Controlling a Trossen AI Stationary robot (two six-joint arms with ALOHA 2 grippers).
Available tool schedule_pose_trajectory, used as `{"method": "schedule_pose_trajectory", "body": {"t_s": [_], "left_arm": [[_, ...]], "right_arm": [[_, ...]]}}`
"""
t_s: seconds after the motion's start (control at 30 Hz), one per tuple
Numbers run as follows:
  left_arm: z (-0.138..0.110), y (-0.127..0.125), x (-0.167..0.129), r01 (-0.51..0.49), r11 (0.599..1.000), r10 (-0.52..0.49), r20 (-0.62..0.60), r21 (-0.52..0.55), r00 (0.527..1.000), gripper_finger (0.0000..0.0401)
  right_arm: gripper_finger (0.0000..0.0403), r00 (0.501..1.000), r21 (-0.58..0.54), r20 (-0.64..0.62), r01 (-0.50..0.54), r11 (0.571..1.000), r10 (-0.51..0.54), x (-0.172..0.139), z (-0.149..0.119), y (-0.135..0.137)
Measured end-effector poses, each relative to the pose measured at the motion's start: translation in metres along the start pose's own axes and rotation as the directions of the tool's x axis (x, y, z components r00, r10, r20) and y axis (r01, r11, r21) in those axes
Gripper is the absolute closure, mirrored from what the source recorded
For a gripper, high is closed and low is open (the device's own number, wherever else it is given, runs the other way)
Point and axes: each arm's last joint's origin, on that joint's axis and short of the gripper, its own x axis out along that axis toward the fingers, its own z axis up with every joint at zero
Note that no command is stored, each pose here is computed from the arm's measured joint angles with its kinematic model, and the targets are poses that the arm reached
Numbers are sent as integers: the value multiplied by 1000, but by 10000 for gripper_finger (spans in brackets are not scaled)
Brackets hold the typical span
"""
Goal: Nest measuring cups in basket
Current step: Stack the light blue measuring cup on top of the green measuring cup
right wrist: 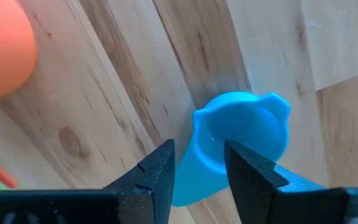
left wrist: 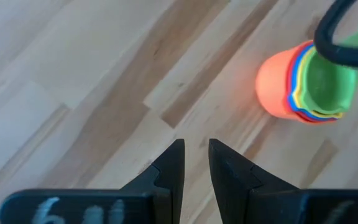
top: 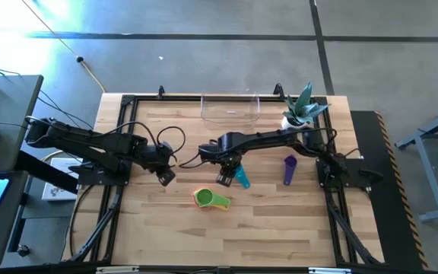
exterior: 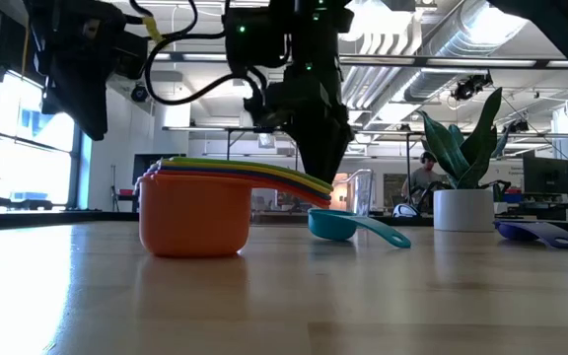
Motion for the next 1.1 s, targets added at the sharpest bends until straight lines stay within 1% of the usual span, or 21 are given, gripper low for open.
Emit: {"method": "schedule_pose_trajectory", "body": {"t_s": [0.13,0.37,0.47,0.83,0.9,0.97,1.1], "left_arm": [[0,4,0,-30,999,29,-13,-14,999,339],[6,10,0,-46,998,46,-2,-47,999,339],[8,11,0,-49,998,49,2,-47,999,339],[9,12,0,-49,998,49,6,-36,999,339],[9,12,0,-49,998,49,6,-34,999,339],[9,12,0,-47,999,47,3,-21,999,339],[9,12,0,-47,999,47,3,-19,999,339]], "right_arm": [[273,1000,0,-12,-4,1000,4,6,1,2],[273,1000,-8,18,-10,1000,10,12,5,8],[273,1000,8,0,27,1000,-27,19,5,7],[275,998,13,-45,55,998,-54,39,8,6],[286,998,18,-48,49,999,-48,39,8,6],[308,998,31,-50,45,999,-43,39,8,6],[375,998,53,-66,29,998,-26,39,7,7]]}}
